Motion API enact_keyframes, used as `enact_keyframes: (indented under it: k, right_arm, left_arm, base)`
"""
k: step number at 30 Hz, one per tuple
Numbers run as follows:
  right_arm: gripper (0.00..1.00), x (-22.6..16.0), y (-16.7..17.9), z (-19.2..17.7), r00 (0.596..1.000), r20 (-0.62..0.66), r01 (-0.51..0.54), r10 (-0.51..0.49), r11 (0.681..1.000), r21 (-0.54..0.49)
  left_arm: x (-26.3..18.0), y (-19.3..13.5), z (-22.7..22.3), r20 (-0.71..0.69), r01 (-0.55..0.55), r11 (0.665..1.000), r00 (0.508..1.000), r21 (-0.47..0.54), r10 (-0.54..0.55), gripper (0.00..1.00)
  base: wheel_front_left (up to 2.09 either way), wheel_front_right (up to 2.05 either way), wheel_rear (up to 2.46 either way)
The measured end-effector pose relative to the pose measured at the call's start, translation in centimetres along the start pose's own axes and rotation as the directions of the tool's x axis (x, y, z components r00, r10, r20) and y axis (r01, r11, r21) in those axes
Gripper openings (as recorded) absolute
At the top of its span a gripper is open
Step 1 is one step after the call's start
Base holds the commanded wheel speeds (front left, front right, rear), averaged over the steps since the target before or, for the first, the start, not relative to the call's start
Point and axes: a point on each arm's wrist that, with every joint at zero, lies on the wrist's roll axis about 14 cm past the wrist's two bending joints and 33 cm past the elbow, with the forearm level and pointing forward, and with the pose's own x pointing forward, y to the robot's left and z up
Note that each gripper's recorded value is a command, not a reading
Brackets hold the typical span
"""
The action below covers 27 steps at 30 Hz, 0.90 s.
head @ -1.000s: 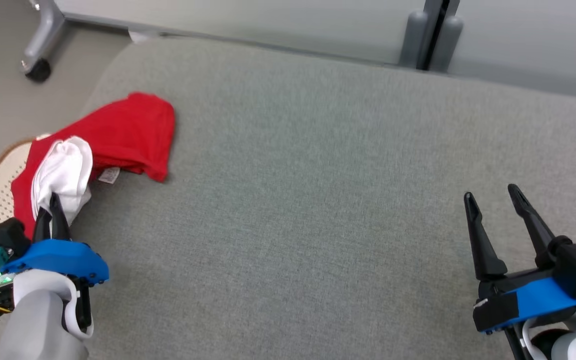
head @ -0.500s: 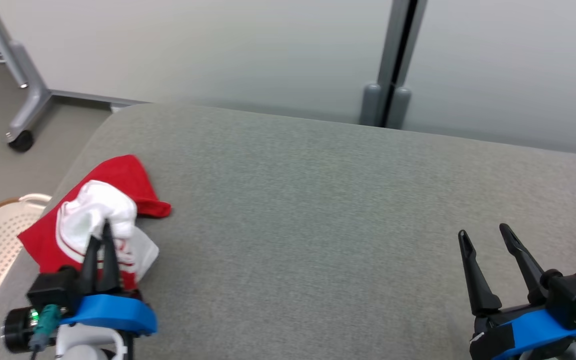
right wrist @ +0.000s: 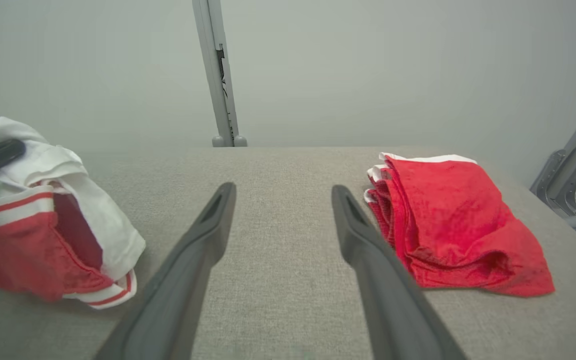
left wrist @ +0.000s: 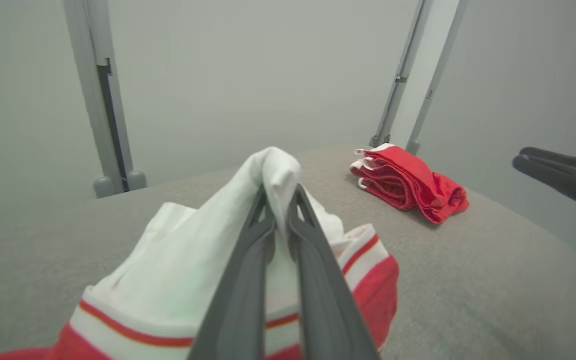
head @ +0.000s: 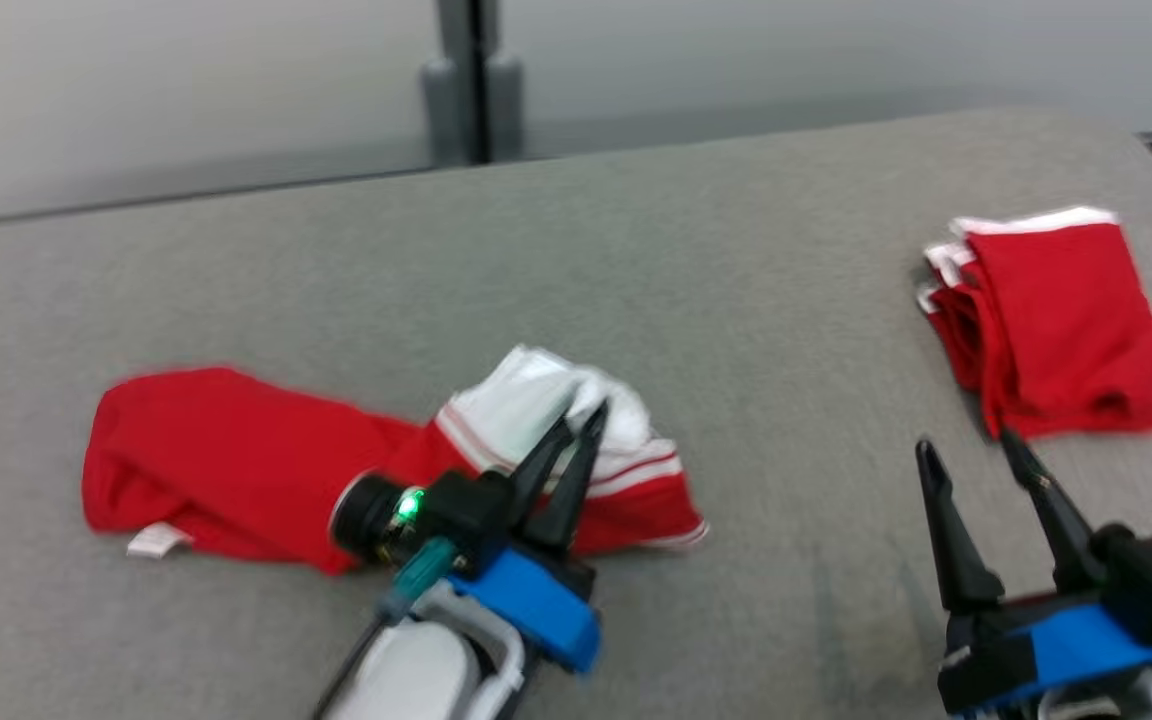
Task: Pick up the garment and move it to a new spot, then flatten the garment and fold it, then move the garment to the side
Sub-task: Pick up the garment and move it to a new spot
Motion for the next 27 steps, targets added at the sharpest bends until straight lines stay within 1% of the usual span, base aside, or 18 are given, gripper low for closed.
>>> enact_keyframes:
  k: [2, 4, 6, 8, 9, 10, 15, 17, 19, 21, 23, 25, 27]
  right_arm:
    - [1.0, -0.6, -1.5, -0.6, 0.999, -0.014, 0.05, -0.05, 0.999, 0.004]
    - [1.0, -0.9, -2.7, -1.3, 0.996, -0.034, 0.087, -0.086, 0.996, 0.007]
    - [1.0, -0.9, -3.2, -1.9, 0.993, -0.046, 0.106, -0.105, 0.994, 0.011]
    - [1.0, -0.7, -3.5, -2.3, 0.992, -0.049, 0.115, -0.114, 0.993, 0.014]
    - [1.0, -0.6, -3.6, -2.4, 0.992, -0.048, 0.117, -0.116, 0.993, 0.015]
    - [1.0, -0.5, -3.6, -2.4, 0.992, -0.046, 0.118, -0.117, 0.993, 0.015]
    - [1.0, 0.3, -2.9, -2.6, 0.995, -0.041, 0.092, -0.091, 0.996, 0.019]
    - [1.0, 0.7, -2.3, -2.1, 0.997, -0.025, 0.071, -0.071, 0.997, 0.018]
    - [1.0, 1.0, -1.7, -1.5, 0.999, -0.006, 0.05, -0.05, 0.999, 0.015]
    - [1.0, 1.3, -0.9, -0.9, 1.0, 0.009, 0.023, -0.023, 1.0, 0.016]
    - [1.0, 1.6, 0.0, -0.3, 1.0, 0.026, -0.005, 0.005, 1.0, 0.012]
    - [1.0, 1.7, 0.9, 0.1, 0.999, 0.034, -0.033, 0.032, 0.999, 0.012]
    - [1.0, 1.7, 1.7, 0.3, 0.998, 0.034, -0.058, 0.057, 0.998, 0.012]
  left_arm:
    - [1.5, -2.8, -1.0, -0.024, 0.106, 0.994, 0.994, -0.011, -0.106, 0.0]
    - [2.4, -5.0, -2.3, -0.058, 0.192, 0.981, 0.979, -0.023, -0.193, 0.0]
    - [2.8, -6.6, -4.0, -0.1, 0.249, 0.967, 0.962, -0.052, -0.253, 0.0]
    - [2.8, -7.3, -5.7, -0.146, 0.273, 0.959, 0.948, -0.08, -0.282, 0.0]
    - [2.8, -7.4, -6.2, -0.162, 0.28, 0.957, 0.944, -0.079, -0.289, 0.31]
    - [2.8, -7.3, -6.5, -0.165, 0.282, 0.956, 0.942, -0.079, -0.291, 1.0]
    - [3.1, -6.8, -4.8, -0.093, 0.276, 0.96, 0.956, -0.048, -0.279, 1.0]
    - [2.8, -6.1, -3.6, -0.055, 0.253, 0.967, 0.966, -0.027, -0.254, 1.0]
    - [2.5, -4.8, -1.8, -0.004, 0.204, 0.979, 0.979, 0.002, -0.204, 1.0]
    - [1.9, -2.4, -0.3, 0.033, 0.12, 0.992, 0.992, 0.028, -0.121, 1.0]
    - [0.7, 0.4, 0.7, 0.058, 0.017, 0.999, 0.998, 0.05, -0.02, 1.0]
    - [-1.0, 3.7, 1.7, 0.082, -0.103, 0.993, 0.992, 0.063, 0.098, 1.0]
    - [-3.0, 6.8, 2.3, 0.096, -0.218, 0.974, 0.973, 0.067, 0.211, 1.0]
  base:
    - [0.0, 0.0, 0.0]
    - [0.0, 0.0, 0.0]
    - [0.0, 0.0, 0.0]
    - [0.0, 0.0, 0.0]
    - [0.0, 0.0, 0.0]
    - [0.0, 0.0, 0.0]
    - [0.0, 0.0, 0.0]
    - [0.0, 0.0, 0.0]
    - [0.0, 0.0, 0.0]
    - [0.0, 0.0, 0.0]
    - [0.0, 0.0, 0.0]
    - [0.0, 0.0, 0.0]
    - [0.0, 0.0, 0.0]
